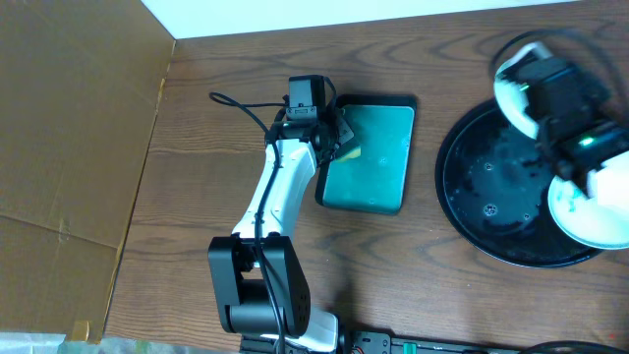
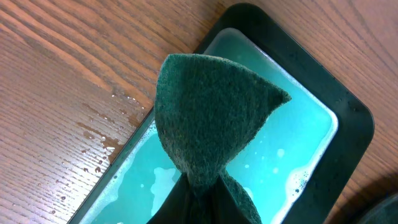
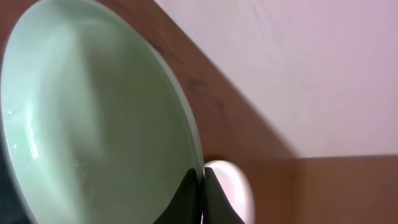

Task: Clean dirty plates on tray and stack at the side

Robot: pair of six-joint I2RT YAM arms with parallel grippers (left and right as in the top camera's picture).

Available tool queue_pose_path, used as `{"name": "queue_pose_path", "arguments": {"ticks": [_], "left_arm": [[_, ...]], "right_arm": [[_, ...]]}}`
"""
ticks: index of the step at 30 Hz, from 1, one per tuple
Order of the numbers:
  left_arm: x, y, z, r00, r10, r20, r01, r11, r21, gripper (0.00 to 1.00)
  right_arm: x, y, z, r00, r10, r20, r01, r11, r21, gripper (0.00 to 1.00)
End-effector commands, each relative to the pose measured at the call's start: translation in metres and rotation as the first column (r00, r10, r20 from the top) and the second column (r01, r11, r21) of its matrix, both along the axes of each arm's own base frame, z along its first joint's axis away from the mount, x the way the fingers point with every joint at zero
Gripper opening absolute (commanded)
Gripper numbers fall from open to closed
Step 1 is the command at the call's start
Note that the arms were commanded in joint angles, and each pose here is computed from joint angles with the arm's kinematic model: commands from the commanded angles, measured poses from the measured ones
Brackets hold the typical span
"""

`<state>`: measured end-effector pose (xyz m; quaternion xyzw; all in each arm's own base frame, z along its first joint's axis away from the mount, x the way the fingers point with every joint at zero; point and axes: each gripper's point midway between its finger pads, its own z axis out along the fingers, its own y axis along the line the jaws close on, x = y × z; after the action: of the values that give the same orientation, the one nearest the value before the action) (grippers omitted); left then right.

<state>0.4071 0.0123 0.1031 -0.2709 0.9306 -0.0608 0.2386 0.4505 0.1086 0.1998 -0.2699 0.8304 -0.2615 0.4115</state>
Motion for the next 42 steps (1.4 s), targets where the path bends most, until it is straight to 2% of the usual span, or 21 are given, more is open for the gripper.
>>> {"name": "queue_pose_path", "arguments": {"ticks": [1, 4, 8, 12, 19, 21, 29, 30, 32, 33, 35, 42], "left_arm": [[0.0, 0.004, 0.001, 1.0, -0.005, 0.003, 0.005, 1.0, 0.017, 0.07], [0.0, 0.004, 0.001, 1.0, -0.005, 0.002, 0.005, 1.0, 0.016, 0.07], [0.0, 0.004, 0.001, 1.0, -0.005, -0.001, 0.005, 1.0, 0.017, 0.07], [0.0, 0.004, 0.001, 1.0, -0.005, 0.0, 0.005, 1.0, 0.016, 0.07], [0.0, 0.004, 0.001, 1.0, -0.005, 0.0, 0.005, 1.0, 0.016, 0.07], [0.0, 0.004, 0.001, 1.0, -0.005, 0.0, 0.005, 1.0, 0.016, 0.08], [0.0, 0.004, 0.001, 1.0, -0.005, 0.0, 0.005, 1.0, 0.016, 0.07], [0.0, 0.004, 0.001, 1.0, -0.005, 0.0, 0.005, 1.0, 0.016, 0.07], [0.0, 0.004, 0.001, 1.0, -0.005, 0.0, 0.005, 1.0, 0.016, 0.07], [0.0, 0.004, 0.001, 1.0, -0.005, -0.001, 0.005, 1.0, 0.016, 0.07], [0.0, 0.004, 0.001, 1.0, -0.005, 0.0, 0.005, 1.0, 0.016, 0.07], [0.0, 0.004, 0.001, 1.0, -0.005, 0.0, 0.005, 1.0, 0.016, 0.07]], "right_arm": [[0.007, -0.004, 0.013, 1.0, 0.023, -0.006, -0.018, 0.896, 0.443, 0.01], [0.014, -0.045, 0.008, 0.997, -0.022, -0.067, 0.061, 0.749, 0.659, 0.01], [0.014, -0.12, -0.005, 0.962, -0.214, -0.168, 0.262, 0.562, 0.785, 0.01], [0.003, -0.199, -0.031, 0.856, -0.424, -0.295, 0.455, 0.347, 0.82, 0.01], [-0.022, -0.29, -0.078, 0.665, -0.608, -0.434, 0.594, 0.077, 0.801, 0.01], [-0.027, -0.303, -0.093, 0.623, -0.626, -0.469, 0.617, 0.023, 0.787, 0.01], [-0.028, -0.316, -0.132, 0.58, -0.625, -0.522, 0.658, -0.019, 0.753, 0.03], [-0.027, -0.316, -0.134, 0.579, -0.624, -0.524, 0.659, -0.019, 0.752, 0.06], [-0.027, -0.317, -0.136, 0.578, -0.624, -0.526, 0.661, -0.02, 0.75, 0.22], [-0.027, -0.317, -0.135, 0.581, -0.624, -0.523, 0.66, -0.016, 0.751, 0.38], [-0.028, -0.316, -0.131, 0.582, -0.625, -0.52, 0.657, -0.015, 0.753, 0.56], [-0.033, -0.279, -0.085, 0.677, -0.513, -0.527, 0.601, -0.027, 0.799, 0.63]]}}
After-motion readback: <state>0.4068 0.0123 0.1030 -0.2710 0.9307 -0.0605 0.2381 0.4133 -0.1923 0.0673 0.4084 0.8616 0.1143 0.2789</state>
